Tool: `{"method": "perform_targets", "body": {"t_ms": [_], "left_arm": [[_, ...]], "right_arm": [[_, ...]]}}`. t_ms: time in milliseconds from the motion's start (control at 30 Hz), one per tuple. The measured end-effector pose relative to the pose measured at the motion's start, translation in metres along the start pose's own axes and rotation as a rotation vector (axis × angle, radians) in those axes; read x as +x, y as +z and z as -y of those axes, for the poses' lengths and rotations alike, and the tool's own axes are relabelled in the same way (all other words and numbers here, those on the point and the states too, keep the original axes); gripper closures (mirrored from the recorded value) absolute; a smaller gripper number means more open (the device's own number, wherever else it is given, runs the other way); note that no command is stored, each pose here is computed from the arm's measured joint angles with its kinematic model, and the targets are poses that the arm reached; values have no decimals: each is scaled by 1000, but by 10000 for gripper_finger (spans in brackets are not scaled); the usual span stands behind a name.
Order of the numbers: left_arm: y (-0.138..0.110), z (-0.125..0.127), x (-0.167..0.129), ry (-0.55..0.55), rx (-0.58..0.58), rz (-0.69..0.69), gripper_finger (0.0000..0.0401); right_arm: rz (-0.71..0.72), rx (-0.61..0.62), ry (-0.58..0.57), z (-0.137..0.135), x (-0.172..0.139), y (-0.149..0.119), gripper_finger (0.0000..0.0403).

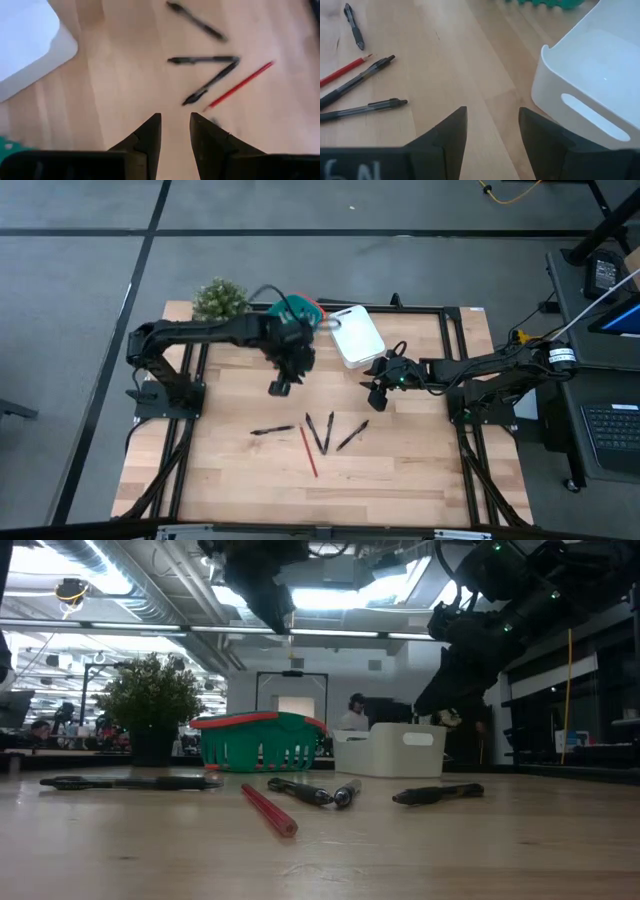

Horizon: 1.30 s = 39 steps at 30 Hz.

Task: Sort pens & pencils
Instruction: Put the red pencil into the green basket

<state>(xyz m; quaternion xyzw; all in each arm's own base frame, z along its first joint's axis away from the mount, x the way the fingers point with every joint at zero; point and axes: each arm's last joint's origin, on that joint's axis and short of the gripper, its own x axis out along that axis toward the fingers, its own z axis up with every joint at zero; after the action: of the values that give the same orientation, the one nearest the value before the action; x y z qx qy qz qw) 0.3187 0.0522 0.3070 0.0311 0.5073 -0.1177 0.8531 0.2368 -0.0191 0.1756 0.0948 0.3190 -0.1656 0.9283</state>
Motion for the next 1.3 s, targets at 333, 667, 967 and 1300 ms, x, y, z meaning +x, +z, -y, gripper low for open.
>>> {"method": "perform_targets", "body": {"t_ms": [333,667,967,1300], "left_arm": [[1,55,83,161,292,-318,305],[1,99,135,126,633,-421,305],[11,111,142,55,731,-289,305],[8,130,152,4,780,-290,305]], "right_arm": [[-27,3,45,-7,-2,-4,223],[-42,4,81,-20,-5,-9,223],[-79,42,97,-28,-8,-15,223],[-75,102,80,-37,-11,-19,223]]}}
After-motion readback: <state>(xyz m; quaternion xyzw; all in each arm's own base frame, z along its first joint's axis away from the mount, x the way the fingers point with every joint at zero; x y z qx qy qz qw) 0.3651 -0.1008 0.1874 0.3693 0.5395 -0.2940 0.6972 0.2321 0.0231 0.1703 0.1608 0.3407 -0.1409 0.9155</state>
